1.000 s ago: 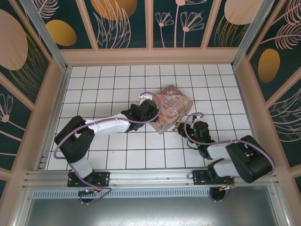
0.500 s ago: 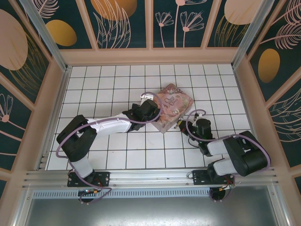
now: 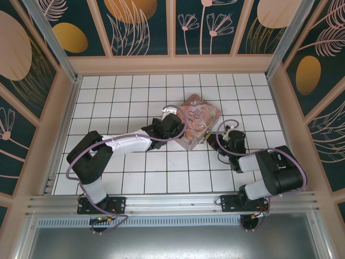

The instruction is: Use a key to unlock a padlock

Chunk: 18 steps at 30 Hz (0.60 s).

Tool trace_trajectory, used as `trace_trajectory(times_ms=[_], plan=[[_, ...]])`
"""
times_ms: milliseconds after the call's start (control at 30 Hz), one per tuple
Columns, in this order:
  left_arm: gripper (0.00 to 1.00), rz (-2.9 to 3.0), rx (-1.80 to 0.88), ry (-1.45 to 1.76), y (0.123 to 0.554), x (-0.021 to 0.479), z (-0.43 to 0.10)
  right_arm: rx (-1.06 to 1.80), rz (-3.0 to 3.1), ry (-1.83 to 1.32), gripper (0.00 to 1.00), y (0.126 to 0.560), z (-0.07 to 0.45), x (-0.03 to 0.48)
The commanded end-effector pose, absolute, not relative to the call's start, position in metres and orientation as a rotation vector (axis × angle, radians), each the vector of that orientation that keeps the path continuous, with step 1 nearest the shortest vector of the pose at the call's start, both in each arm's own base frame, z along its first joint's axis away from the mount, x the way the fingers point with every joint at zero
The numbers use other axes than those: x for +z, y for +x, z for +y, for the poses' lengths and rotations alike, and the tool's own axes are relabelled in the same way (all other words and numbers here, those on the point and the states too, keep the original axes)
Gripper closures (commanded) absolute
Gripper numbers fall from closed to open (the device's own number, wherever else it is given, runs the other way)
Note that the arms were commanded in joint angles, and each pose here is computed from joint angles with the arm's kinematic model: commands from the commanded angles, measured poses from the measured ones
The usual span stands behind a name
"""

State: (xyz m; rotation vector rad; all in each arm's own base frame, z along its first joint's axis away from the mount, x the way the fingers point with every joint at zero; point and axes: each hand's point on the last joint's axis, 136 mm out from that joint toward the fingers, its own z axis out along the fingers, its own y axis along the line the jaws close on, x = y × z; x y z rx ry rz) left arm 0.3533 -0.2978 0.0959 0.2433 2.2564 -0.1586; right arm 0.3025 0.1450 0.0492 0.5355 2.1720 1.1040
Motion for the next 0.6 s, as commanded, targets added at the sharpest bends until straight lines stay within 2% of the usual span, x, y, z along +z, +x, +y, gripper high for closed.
trace_trajectory(times_ms=[0,567], plan=[[0.01,2.429,0.096,0.374,0.329,0.038,-0.257,1.119,2.14,0.544,1.0,0.315,0.142,0.056],[0.01,2.441,0.097,0.387,0.328,0.033,-0.258,1.108,2.101,0.558,1.0,0.33,0.126,0.07]])
